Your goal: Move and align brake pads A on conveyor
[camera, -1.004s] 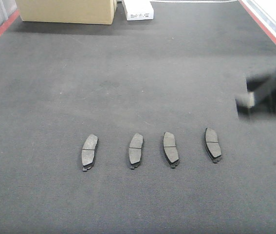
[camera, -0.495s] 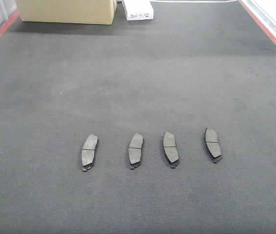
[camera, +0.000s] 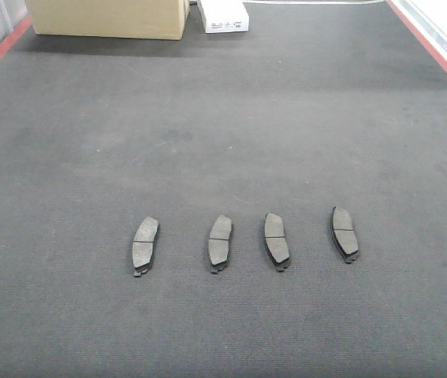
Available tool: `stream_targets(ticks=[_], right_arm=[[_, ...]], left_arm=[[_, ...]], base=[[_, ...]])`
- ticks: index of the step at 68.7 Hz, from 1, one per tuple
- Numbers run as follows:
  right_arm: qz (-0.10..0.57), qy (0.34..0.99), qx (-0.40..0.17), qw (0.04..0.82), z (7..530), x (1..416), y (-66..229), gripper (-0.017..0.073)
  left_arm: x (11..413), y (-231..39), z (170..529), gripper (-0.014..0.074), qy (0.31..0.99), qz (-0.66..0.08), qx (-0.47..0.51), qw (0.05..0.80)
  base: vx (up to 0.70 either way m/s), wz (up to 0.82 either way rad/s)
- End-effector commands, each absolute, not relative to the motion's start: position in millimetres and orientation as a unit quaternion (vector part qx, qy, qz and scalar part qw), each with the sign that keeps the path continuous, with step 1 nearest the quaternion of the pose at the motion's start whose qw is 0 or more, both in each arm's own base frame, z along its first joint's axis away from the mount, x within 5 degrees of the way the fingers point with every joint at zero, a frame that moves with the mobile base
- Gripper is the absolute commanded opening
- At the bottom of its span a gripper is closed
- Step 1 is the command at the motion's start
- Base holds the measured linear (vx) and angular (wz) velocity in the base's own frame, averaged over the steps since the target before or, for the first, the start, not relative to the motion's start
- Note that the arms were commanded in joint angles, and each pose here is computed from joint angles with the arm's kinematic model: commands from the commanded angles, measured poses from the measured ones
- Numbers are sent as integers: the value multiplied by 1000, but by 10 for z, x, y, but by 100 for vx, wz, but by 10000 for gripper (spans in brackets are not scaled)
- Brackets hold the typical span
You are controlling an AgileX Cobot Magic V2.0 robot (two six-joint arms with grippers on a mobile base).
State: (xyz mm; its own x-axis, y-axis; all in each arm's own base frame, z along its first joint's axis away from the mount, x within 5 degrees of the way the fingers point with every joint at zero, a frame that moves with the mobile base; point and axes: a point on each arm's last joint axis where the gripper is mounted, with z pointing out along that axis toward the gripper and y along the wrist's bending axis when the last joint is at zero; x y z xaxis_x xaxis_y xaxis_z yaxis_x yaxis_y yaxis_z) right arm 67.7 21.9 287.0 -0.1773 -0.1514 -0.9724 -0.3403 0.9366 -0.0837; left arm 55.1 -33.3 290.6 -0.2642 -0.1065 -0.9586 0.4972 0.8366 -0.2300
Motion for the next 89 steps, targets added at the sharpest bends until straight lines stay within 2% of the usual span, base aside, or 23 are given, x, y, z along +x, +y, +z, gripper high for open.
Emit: stream_targets(ticks=[1,81,89], right_arm=[[77,732,-165,657,3013,688,231,-3],[77,732,-165,657,3013,688,231,-3],[77,732,-165,657,3013,688,231,-3]], left_arm=[[549,-347,3046,-6,725,-273,129,619],[493,-426,3108,-6,684,-279,203,643],[492,-387,3118,-6,678,-251,205,660]], base=[[0,0],[0,0],[0,0]])
